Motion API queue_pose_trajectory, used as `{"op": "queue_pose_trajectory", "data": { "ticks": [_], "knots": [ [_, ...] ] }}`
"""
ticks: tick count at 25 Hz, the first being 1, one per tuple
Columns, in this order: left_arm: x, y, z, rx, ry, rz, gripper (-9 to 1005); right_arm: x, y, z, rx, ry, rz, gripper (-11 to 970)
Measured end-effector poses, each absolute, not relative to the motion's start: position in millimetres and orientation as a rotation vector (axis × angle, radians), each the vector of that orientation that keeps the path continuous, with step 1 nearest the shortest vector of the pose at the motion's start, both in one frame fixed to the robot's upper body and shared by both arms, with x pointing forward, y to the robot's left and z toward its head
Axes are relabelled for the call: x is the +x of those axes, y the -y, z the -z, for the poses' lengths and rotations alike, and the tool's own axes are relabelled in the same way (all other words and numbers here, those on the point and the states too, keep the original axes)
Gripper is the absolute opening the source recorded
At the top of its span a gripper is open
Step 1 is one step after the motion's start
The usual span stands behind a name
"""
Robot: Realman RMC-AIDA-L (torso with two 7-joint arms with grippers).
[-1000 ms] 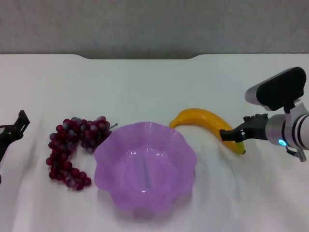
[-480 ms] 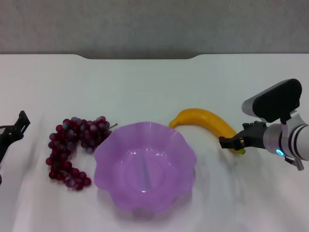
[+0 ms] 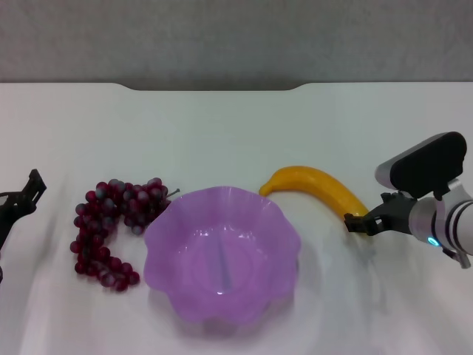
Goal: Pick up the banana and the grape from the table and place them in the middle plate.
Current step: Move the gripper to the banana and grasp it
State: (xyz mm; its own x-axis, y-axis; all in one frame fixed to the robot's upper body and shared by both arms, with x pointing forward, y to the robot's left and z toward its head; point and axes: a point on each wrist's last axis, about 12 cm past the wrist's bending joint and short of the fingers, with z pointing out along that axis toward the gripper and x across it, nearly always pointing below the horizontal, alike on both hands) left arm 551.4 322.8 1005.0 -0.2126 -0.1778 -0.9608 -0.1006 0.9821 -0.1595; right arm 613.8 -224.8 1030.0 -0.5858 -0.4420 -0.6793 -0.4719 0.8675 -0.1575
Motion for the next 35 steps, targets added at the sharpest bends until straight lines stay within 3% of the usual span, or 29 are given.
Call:
{"op": "queue_pose_trajectory", "data": {
  "ticks": [35],
  "knots": [
    [551.6, -322.1, -1005.2, -0.207, -1.785, 0.073, 815, 605.2, 205.5, -1019.8, -0.743, -2.205, -0.031, 864]
  ]
}}
